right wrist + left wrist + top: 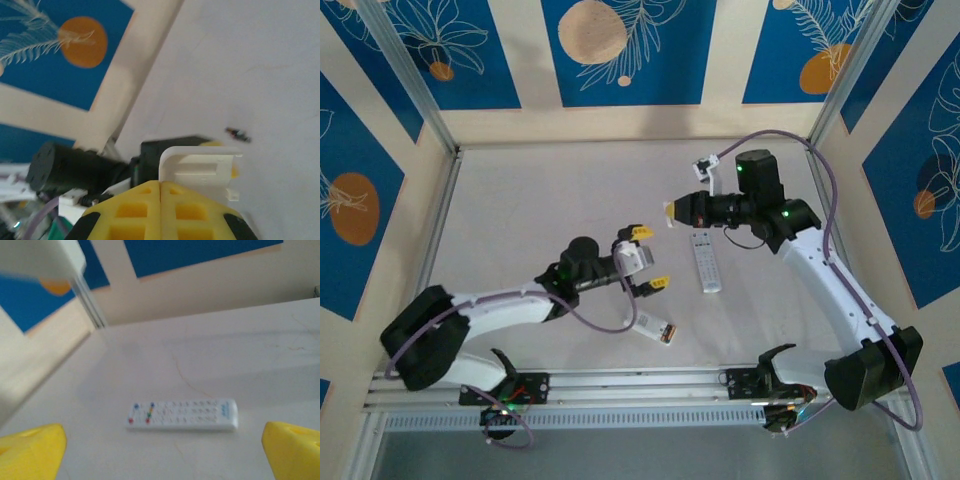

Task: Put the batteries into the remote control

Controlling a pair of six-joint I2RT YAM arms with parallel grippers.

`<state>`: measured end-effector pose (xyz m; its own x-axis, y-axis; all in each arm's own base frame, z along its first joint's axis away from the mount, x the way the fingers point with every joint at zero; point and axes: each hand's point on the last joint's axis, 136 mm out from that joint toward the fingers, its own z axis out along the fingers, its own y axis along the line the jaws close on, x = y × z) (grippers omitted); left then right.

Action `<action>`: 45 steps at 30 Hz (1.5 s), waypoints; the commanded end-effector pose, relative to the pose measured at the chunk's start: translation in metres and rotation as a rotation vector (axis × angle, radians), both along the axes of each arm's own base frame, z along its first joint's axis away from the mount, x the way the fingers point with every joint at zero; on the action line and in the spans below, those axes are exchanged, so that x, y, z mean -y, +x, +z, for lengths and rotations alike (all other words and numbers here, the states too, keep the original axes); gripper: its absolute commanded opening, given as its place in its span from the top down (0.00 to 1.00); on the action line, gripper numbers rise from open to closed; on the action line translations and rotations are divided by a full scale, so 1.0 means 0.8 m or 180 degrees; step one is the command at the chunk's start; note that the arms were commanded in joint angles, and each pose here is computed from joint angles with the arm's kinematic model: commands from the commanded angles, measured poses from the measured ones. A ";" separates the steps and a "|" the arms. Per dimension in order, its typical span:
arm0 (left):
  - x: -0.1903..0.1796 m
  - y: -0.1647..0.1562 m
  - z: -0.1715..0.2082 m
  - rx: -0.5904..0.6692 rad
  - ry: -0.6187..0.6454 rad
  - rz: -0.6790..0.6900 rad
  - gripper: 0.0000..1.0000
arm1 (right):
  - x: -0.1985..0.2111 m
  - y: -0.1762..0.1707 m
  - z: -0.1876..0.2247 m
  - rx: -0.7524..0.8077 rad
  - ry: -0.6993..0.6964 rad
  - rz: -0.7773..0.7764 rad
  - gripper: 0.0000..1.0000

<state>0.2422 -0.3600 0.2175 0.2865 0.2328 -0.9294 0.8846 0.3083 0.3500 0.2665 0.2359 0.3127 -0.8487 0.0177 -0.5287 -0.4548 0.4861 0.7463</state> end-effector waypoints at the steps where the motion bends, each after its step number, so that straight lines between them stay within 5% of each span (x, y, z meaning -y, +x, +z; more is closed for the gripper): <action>1: 0.013 0.003 0.096 0.0998 -0.0531 -0.0224 0.00 | -0.009 -0.036 -0.004 -0.0366 0.0217 0.0374 0.96; 12: 0.010 0.000 0.129 0.0924 -0.0837 -0.0376 0.04 | -0.013 -0.049 0.003 -0.0411 0.0348 0.0552 0.96; 19: 0.007 -0.006 0.147 0.0807 -0.0945 -0.0532 0.37 | -0.009 -0.053 0.001 -0.0402 0.0339 0.0521 0.95; 23: 0.005 -0.008 0.147 0.0717 -0.0930 -0.0581 0.47 | -0.009 -0.052 -0.004 -0.0429 0.0327 0.0508 0.94; 25: 0.003 -0.008 0.143 0.0606 -0.0841 -0.0576 0.50 | -0.003 -0.049 -0.001 -0.0387 0.0272 0.0450 0.85; 28: 0.002 0.003 0.103 0.0223 -0.0149 -0.0419 0.51 | 0.036 -0.023 0.000 -0.0224 0.0006 -0.0121 0.61; 31: -0.017 0.002 0.021 -0.0531 0.1104 -0.0340 0.51 | 0.099 0.009 -0.022 -0.0133 -0.0415 -0.0993 0.45; 36: -0.061 -0.009 -0.054 -0.1062 0.2642 -0.0270 0.48 | 0.129 0.018 -0.060 -0.0416 -0.0520 -0.1299 0.43; 45: -0.050 0.006 -0.140 -0.1601 0.3796 -0.0598 0.47 | 0.128 0.009 -0.080 -0.0556 -0.0501 -0.1297 0.43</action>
